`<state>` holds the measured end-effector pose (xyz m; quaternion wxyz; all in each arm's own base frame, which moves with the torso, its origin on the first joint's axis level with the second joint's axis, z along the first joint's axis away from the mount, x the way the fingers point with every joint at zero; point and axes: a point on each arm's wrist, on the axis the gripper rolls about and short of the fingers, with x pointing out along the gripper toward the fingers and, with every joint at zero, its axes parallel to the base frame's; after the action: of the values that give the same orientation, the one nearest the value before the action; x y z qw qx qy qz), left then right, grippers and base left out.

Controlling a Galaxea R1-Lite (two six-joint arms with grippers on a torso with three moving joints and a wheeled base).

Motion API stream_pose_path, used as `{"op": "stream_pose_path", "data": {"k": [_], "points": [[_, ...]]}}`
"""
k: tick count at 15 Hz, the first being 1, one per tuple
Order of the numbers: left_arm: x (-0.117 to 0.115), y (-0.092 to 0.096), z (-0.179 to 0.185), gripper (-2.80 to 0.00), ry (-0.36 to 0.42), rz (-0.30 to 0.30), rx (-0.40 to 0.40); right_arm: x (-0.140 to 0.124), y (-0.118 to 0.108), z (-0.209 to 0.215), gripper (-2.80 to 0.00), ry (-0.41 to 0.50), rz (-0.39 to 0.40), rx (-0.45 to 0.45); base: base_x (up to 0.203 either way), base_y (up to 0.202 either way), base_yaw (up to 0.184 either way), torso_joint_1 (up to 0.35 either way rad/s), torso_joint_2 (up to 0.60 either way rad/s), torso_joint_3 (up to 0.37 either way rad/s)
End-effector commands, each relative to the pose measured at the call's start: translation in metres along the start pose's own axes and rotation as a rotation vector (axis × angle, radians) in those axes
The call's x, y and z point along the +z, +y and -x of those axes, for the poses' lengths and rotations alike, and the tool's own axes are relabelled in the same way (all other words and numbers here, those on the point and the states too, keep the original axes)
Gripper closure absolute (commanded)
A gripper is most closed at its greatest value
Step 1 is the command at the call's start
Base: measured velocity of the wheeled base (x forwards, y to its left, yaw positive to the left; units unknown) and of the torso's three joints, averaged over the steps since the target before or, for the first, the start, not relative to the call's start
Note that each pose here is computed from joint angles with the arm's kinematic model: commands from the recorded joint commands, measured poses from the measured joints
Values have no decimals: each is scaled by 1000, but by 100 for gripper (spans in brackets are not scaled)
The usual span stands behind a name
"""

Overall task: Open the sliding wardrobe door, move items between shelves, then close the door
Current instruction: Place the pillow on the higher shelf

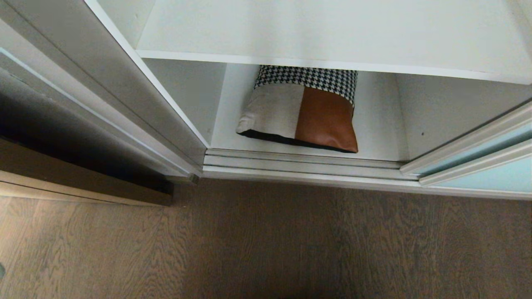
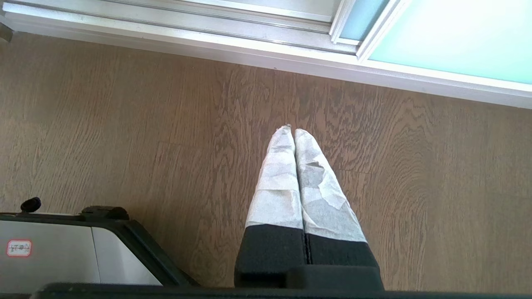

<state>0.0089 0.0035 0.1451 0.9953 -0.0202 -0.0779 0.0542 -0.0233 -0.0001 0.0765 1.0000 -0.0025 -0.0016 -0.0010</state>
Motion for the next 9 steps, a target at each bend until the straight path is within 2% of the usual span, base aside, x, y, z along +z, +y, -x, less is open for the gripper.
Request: {"op": "stream_pose_path", "data": {"k": [1,3,4,5,6,9], "points": [[-19,5,32,0,-61,-7,24,0,0,0,0,0,0,0,0,0,0,0,0,0],[-43,6,42,0,39,-58,4,0,0,0,0,-1,0,0,0,0,0,0,0,0],[-51,5,43,0,83,-78,-38,0,0,0,0,0,1,0,0,0,0,0,0,0],[-59,3,42,0,124,-91,-123,0,0,0,0,-1,0,0,0,0,0,0,0,0],[-63,2,42,0,154,-101,-156,0,0,0,0,-1,0,0,0,0,0,0,0,0],[-64,3,42,0,160,-99,-148,0,0,0,0,0,1,0,0,0,0,0,0,0]]}}
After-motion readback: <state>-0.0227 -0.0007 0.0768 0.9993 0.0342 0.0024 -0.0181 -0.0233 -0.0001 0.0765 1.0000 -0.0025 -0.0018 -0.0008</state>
